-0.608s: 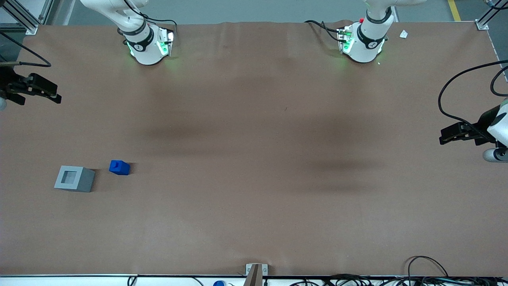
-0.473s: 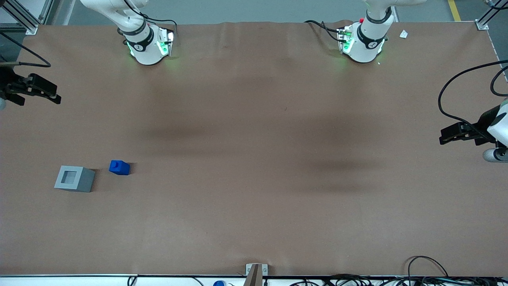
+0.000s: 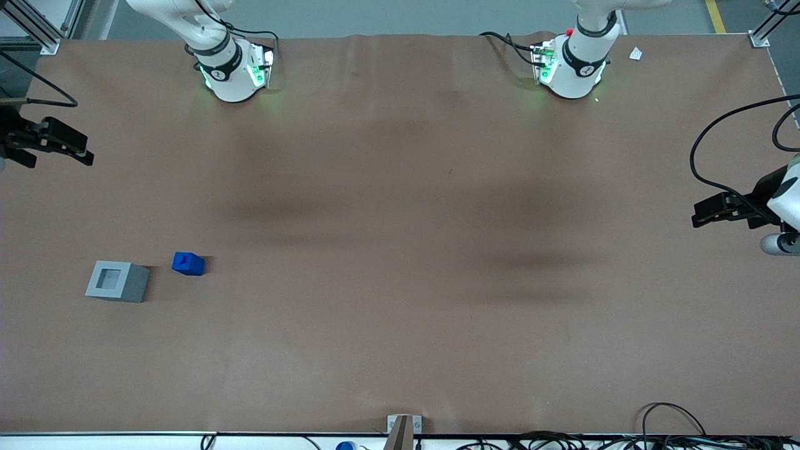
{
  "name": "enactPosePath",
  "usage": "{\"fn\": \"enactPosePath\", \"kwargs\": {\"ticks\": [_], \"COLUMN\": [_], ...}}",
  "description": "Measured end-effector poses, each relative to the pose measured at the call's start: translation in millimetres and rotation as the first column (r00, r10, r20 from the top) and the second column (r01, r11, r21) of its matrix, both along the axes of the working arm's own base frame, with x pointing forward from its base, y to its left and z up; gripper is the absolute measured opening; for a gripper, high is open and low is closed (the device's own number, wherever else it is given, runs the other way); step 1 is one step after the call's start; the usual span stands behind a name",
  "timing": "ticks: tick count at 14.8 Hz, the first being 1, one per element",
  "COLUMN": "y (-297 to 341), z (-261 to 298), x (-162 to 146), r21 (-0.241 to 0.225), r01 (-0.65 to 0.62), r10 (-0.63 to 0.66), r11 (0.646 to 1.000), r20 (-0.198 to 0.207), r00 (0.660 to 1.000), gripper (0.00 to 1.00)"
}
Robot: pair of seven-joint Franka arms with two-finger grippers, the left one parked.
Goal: Insert blue part into gray base with right arm
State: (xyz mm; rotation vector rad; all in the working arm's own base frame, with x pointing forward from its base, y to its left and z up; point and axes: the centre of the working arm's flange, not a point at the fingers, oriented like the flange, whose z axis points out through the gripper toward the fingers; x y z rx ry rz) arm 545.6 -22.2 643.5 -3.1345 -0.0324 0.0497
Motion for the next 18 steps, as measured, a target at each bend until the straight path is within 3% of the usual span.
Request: {"fn": "enactPosePath", "kwargs": {"ticks": [18], "y": [-14], "z": [-2], "x": [1], "r21": [0.001], "r01": [0.025], "r10": [-0.025], "r11": [1.0], "r20": [-0.004], "r00": [1.0], "gripper": [1.0]}}
